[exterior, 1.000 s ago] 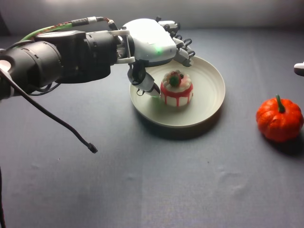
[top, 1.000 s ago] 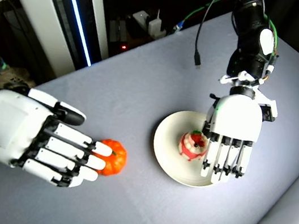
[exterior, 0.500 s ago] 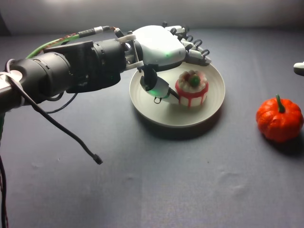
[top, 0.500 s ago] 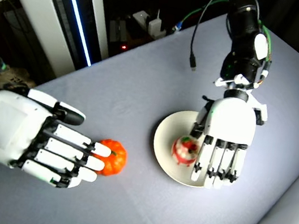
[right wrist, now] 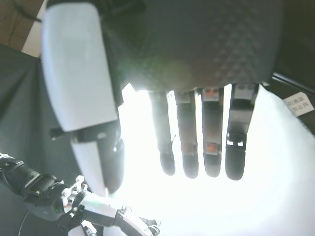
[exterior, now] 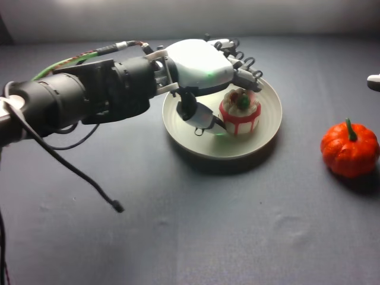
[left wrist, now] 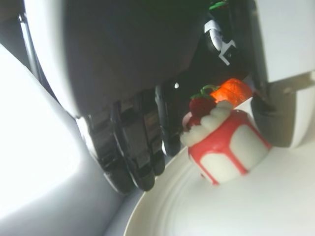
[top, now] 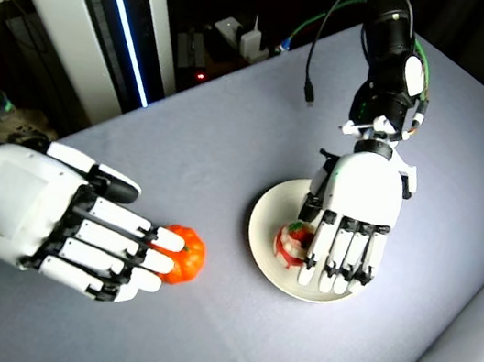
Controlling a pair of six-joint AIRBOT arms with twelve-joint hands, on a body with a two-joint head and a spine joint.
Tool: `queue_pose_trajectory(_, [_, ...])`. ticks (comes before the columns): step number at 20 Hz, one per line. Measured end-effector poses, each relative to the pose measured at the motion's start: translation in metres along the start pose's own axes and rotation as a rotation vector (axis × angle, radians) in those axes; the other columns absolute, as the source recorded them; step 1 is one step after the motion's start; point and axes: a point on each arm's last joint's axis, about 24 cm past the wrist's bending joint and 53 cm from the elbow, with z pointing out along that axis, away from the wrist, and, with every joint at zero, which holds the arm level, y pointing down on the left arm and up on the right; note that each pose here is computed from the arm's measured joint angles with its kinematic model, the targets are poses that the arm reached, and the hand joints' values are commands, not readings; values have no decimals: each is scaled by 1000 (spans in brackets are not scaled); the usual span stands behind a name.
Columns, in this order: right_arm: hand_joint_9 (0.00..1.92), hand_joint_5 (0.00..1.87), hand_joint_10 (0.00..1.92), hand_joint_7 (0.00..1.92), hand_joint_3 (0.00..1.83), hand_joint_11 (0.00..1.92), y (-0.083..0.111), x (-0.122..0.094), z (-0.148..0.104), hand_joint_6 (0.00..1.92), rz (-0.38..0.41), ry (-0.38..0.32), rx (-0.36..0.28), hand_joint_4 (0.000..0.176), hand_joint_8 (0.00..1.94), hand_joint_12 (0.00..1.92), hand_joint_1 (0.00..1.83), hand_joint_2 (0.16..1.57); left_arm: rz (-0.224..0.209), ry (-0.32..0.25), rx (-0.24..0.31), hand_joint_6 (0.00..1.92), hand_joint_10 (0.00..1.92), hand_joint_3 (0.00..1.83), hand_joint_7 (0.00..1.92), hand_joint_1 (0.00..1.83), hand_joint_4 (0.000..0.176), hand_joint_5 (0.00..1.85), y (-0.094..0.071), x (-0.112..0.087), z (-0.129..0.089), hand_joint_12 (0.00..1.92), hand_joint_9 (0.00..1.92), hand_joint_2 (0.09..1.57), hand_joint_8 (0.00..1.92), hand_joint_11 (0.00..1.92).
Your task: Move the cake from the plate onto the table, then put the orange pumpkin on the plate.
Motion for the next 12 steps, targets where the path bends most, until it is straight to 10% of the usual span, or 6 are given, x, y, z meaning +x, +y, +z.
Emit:
queue_pose_trajectory(2, [242, 420, 0, 308, 0, 0, 2, -2, 0, 14, 0, -7, -10, 0, 0, 1086, 731, 1151, 1, -5, 14, 27, 18, 13, 342, 943, 2, 540, -7, -1, 6, 1009, 442, 949, 3, 0])
queue_pose_trajectory(4, [233, 440, 3, 307, 0, 0, 2, -4, 0, 13, 4, -17, -10, 0, 0, 1004, 752, 1141, -6, -13, 24, 67, 18, 10, 384, 908, 38, 750, -11, -3, 10, 1056, 475, 1089, 2, 0])
queue_pose_trajectory(9, [174, 394, 3, 234, 5, 0, 4, -7, 0, 3, 7, -30, -18, 0, 2, 378, 744, 1138, -3, -11, 21, 31, 21, 0, 444, 1059, 0, 700, -11, -2, 12, 1172, 486, 1079, 16, 0])
queue_pose_trajectory(11, [145, 379, 3, 229, 5, 0, 5, -7, 0, 1, 7, -30, -19, 0, 1, 301, 741, 1152, -3, -10, 20, 50, 439, 0, 644, 1128, 0, 774, -10, -1, 12, 1496, 656, 1080, 105, 121])
queue_pose_trajectory(12, [150, 358, 4, 228, 7, 0, 5, -7, 0, 0, 7, -30, -19, 0, 0, 353, 760, 1163, -4, -11, 20, 881, 1081, 7, 794, 1196, 0, 771, -10, -2, 12, 1663, 755, 1181, 1171, 521])
